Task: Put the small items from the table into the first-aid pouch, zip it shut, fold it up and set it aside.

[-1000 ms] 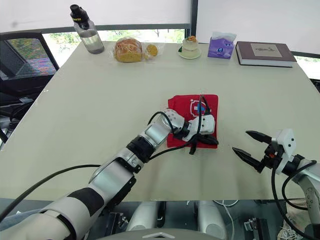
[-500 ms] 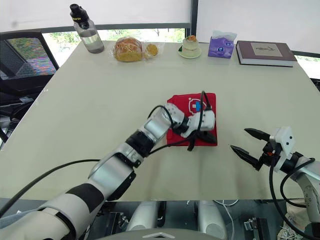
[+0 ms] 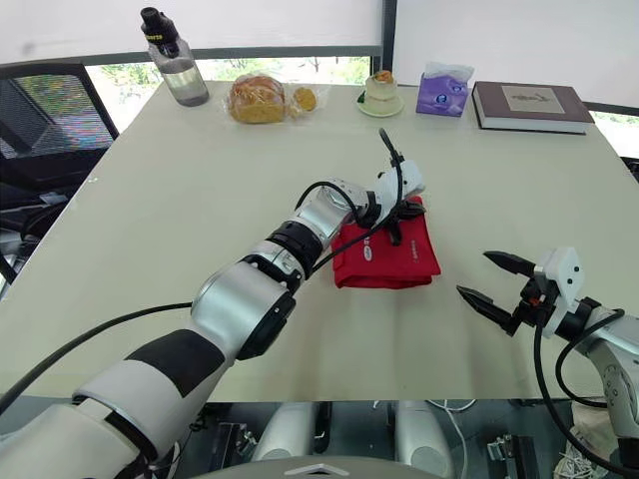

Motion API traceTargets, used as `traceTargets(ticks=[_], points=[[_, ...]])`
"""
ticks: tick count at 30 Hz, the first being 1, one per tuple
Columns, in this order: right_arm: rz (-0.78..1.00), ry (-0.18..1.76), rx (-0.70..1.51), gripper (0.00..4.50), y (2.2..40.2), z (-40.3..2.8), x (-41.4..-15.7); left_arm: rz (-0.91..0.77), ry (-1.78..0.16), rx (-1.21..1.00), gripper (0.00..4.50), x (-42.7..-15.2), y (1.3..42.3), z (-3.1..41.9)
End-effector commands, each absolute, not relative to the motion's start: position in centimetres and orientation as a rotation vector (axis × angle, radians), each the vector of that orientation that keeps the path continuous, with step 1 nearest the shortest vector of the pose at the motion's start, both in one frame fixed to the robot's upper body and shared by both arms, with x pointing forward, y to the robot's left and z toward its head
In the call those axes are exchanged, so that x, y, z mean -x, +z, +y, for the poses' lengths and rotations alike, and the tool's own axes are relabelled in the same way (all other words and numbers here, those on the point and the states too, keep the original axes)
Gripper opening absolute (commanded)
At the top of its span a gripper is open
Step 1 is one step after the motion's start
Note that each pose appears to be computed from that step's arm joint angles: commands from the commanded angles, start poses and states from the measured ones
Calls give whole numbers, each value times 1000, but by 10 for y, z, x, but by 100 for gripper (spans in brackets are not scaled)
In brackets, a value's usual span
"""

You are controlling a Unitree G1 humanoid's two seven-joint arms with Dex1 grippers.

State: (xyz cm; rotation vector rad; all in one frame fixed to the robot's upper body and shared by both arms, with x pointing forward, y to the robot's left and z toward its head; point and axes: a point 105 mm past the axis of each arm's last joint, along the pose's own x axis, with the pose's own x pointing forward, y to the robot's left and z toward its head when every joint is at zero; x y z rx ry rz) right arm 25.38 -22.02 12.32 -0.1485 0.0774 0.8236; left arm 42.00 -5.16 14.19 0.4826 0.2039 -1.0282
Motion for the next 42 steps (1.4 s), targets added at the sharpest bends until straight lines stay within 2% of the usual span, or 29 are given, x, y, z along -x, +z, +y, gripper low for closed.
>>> traceTargets(ticks=[1,7,10,13,18,22,30,33,39,41,42], points=[[30,819,183,450,137,-222,-251,312,-872,-351,4,-431,126,-32],[27,814,183,450,139,-219,-250,344,-700,-362,4,-445,117,0],[19,810,192,450,141,-218,-253,262,-682,-330,4,-452,135,4],[-1,804,196,450,146,-219,-258,115,-753,-324,4,-455,168,2],[-6,800,198,450,146,-221,-261,-23,-769,-249,4,-460,209,14],[-28,780,208,450,148,-223,-265,-185,-819,-190,4,-459,255,54],[-40,779,175,450,149,-225,-272,-189,-1067,-268,4,-424,250,115],[-34,789,165,450,147,-225,-275,-211,-1085,-246,76,-400,252,140],[-3,807,119,450,146,-225,-283,-102,-1179,-237,366,-336,236,151],[35,809,85,450,143,-221,-289,-66,-1195,-246,441,-322,231,150],[51,818,76,450,141,-217,-292,-55,-1203,-247,441,-315,230,149]])
